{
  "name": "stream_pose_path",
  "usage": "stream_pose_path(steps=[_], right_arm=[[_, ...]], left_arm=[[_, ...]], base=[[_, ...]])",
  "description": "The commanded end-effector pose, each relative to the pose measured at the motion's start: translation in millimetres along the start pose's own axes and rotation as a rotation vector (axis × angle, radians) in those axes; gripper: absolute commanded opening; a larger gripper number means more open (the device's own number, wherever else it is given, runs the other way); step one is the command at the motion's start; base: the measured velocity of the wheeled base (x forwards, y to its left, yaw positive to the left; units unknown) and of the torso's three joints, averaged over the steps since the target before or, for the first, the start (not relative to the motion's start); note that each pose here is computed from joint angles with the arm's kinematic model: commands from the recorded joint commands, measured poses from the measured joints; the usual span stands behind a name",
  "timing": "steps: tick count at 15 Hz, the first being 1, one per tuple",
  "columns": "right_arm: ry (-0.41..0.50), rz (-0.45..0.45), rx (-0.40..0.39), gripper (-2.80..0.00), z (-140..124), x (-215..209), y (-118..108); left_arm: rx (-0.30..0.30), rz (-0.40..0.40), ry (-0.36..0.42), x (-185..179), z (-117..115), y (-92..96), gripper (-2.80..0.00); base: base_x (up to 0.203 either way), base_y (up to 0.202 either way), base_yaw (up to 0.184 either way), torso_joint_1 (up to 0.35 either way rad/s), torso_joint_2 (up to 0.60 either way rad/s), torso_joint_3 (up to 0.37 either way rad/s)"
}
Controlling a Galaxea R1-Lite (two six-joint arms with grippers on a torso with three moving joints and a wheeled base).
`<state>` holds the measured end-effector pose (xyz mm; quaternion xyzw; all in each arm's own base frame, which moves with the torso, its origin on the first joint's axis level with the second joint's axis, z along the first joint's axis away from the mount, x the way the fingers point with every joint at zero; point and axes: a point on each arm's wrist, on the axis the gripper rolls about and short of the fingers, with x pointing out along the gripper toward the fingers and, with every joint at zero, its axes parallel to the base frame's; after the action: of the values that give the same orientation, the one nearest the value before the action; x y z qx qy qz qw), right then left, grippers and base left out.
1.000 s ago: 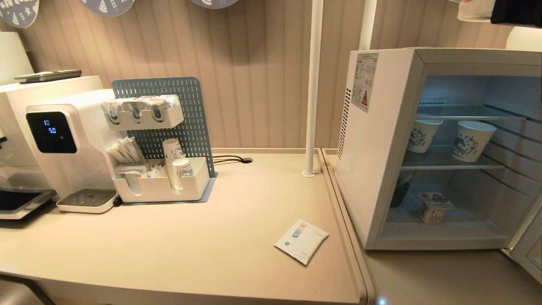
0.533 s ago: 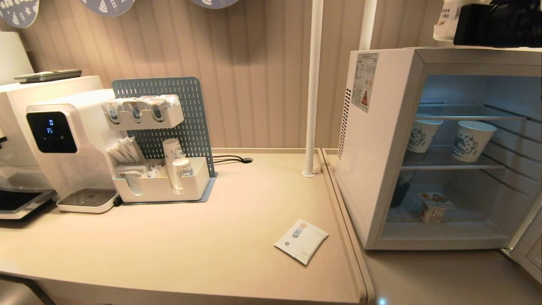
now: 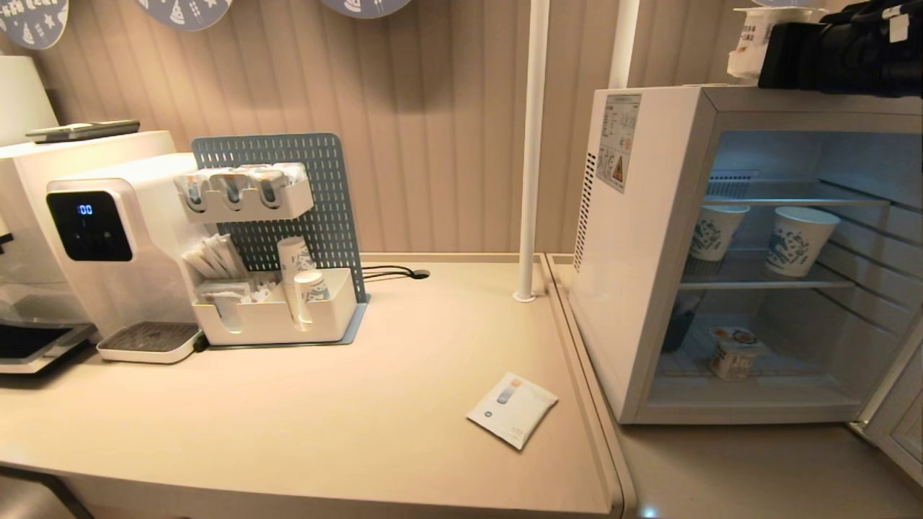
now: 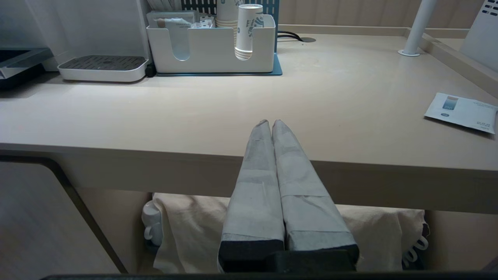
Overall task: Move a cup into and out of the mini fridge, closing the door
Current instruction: Place the yoghurt on the freezer
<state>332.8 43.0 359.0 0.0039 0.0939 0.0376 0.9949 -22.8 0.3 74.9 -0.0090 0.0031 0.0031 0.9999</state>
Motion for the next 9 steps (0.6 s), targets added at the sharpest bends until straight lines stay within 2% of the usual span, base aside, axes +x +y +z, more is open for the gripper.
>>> stream_pose_path(steps=[1,9], right_arm=[[0.018,0.001,0.0,0.0,-3.3,0.7,-0.1],[-0.036,0.003,-0.002,0.0,12.3,-29.1,-1.7]], left_arm=[[0.0,0.0,0.001,0.1,-0.5,0.0,-2.8],[0.0,0.0,0.001,0.1,-0.5,0.0,-2.8]], base=[[0.0,0.0,0.0,0.0,0.0,0.0],[0.0,0.0,0.0,0.0,0.0,0.0]])
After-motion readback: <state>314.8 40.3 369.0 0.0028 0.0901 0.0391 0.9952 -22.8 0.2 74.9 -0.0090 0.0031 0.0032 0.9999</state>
